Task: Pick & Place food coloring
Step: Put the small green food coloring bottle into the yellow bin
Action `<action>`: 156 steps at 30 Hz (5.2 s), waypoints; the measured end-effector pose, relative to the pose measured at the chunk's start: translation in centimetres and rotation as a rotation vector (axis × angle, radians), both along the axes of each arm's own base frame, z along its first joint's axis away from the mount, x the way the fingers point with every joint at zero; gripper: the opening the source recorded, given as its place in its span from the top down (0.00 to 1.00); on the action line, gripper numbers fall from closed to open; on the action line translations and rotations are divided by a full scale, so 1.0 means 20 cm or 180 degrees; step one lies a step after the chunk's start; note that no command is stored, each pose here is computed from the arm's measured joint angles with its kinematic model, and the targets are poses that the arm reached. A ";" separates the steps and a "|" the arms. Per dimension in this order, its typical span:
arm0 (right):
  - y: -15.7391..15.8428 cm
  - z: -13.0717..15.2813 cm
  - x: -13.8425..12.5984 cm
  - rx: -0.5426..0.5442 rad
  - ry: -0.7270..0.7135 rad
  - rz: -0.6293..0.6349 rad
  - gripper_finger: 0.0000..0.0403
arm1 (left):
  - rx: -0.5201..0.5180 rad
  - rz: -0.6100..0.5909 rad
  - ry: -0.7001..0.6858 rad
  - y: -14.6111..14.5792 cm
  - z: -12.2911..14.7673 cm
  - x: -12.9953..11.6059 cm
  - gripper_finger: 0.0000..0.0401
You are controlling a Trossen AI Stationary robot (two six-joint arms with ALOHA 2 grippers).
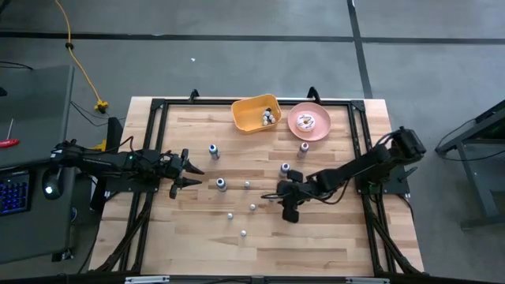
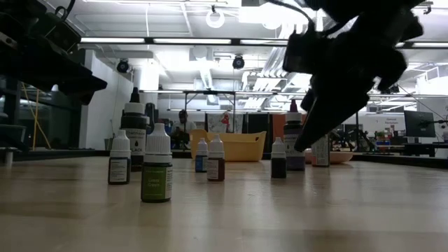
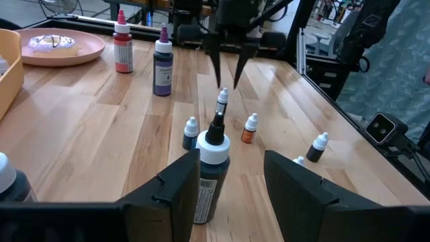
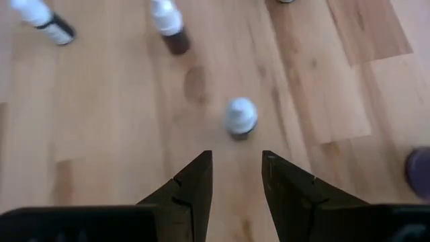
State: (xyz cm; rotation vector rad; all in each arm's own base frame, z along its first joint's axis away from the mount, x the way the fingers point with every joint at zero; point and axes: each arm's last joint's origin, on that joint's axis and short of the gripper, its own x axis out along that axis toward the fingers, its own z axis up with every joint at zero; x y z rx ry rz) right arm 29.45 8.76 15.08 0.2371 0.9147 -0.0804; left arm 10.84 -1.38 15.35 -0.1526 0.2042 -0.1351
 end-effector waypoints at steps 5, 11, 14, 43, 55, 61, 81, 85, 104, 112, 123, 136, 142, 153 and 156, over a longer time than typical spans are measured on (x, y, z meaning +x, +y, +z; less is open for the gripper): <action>-0.03 -0.02 0.03 -0.0063 -0.0067 0.0003 0.71 | -0.0001 0.0000 -0.0002 0.00 0.00 0.00 0.59; -0.04 -0.02 0.03 -0.0081 -0.0072 0.0064 0.71 | -0.0001 -0.0001 -0.0001 0.00 0.00 0.00 0.59; -0.03 -0.02 0.03 -0.0080 -0.0085 0.0128 0.71 | 0.0000 -0.0001 -0.0001 0.00 0.00 0.00 0.59; -0.08 -0.01 0.06 -0.0168 -0.0141 0.0665 0.71 | 0.0000 0.0000 -0.0002 0.00 0.00 0.00 0.59; -0.08 0.00 0.06 -0.0178 -0.0166 0.0470 0.71 | -0.0001 0.0000 -0.0002 0.00 0.00 0.00 0.59; -0.07 -0.02 0.08 -0.0149 -0.0130 0.0499 0.71 | -0.0001 0.0000 -0.0002 0.00 0.00 0.00 0.59; -0.07 -0.05 0.13 -0.0108 -0.0082 0.0430 0.71 | -0.0001 0.0000 -0.0001 0.00 0.00 0.00 0.59; -0.07 -0.05 0.13 -0.0113 -0.0082 0.0426 0.71 | -0.0001 0.0000 -0.0001 0.00 0.00 0.00 0.59; -0.06 0.00 0.17 -0.0074 -0.0233 0.0388 0.87 | 0.0000 -0.0001 -0.0001 0.00 0.00 0.00 0.59; -0.06 0.18 0.27 -0.0162 -0.0237 0.0372 0.88 | -0.0002 0.0000 -0.0003 0.00 0.00 0.00 0.59; -0.22 0.70 0.39 -0.0659 -0.0147 0.0228 0.88 | -0.0002 0.0000 -0.0002 0.00 0.00 0.00 0.59; -0.57 1.21 0.35 -0.1208 -0.0457 -0.0130 0.89 | -0.0001 0.0000 -0.0001 0.00 0.00 0.00 0.59; -0.79 1.26 0.31 -0.1253 -0.0442 -0.0333 0.88 | -0.0001 0.0000 -0.0001 0.00 0.00 0.00 0.59; -1.22 1.05 0.37 -0.1059 -0.0111 -0.0555 0.87 | -0.0001 0.0000 -0.0002 0.00 0.00 0.00 0.59; -1.32 0.96 0.41 -0.0956 -0.0069 -0.0666 0.88 | -0.0001 0.0000 0.0000 0.00 0.00 0.00 0.59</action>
